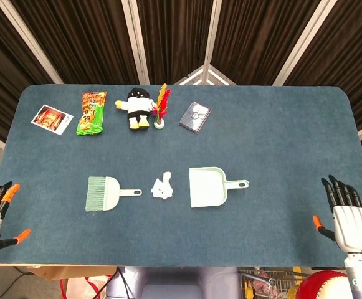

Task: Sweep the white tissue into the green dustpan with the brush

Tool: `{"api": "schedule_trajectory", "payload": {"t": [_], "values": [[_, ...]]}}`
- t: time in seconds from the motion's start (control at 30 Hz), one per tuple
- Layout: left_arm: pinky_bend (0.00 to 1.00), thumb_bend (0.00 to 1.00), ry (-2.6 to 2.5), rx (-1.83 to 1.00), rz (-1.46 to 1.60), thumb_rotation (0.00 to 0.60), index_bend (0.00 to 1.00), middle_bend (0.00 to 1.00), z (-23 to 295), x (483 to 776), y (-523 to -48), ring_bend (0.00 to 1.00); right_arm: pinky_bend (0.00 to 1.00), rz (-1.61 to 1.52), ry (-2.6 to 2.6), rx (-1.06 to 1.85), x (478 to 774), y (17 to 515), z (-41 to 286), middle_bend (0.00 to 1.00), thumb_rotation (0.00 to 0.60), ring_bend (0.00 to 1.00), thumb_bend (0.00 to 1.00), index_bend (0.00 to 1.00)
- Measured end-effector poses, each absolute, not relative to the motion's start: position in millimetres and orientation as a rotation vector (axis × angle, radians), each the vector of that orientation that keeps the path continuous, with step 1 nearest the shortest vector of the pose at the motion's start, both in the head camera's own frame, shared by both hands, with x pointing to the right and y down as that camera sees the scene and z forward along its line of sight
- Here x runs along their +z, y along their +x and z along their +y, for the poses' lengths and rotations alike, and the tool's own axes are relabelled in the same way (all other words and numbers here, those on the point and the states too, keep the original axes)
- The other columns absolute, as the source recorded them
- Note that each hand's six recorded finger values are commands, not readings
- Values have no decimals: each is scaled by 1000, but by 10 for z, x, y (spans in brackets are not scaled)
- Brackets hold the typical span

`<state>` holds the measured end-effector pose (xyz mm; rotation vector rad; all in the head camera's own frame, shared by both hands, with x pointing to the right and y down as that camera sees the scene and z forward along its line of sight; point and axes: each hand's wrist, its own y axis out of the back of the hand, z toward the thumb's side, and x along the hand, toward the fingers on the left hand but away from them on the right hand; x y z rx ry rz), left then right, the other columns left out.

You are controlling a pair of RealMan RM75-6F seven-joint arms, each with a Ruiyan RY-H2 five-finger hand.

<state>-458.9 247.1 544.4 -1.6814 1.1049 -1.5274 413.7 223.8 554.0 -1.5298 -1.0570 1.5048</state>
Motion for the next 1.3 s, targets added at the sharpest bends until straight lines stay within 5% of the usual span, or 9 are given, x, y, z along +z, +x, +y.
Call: {"api": "schedule_trajectory", "payload": {"t": [0.13, 0.33, 0.63, 1.3], "values": [[0, 0, -1684, -1534, 1093, 600, 0, 0, 2476, 5455, -4583, 0, 780, -1060, -1548, 1499, 5615, 4055, 2099, 712, 600, 778, 354, 33], [0, 0, -1684, -1540, 1091, 600, 0, 0, 2474, 5466, -4575, 0, 842, -1026, -1575, 1504, 5840, 3834, 1832, 826, 600, 875, 366, 183], [0, 0, -1703, -1553, 1084, 600, 0, 0, 2464, 5505, -4556, 0, 871, -951, -1618, 1543, 6293, 3354, 1545, 873, 600, 915, 410, 382], [0, 0, -1734, -1593, 1084, 600, 0, 0, 2431, 5584, -4576, 0, 871, -842, -1701, 1568, 7005, 2628, 1614, 873, 600, 915, 409, 403]]}}
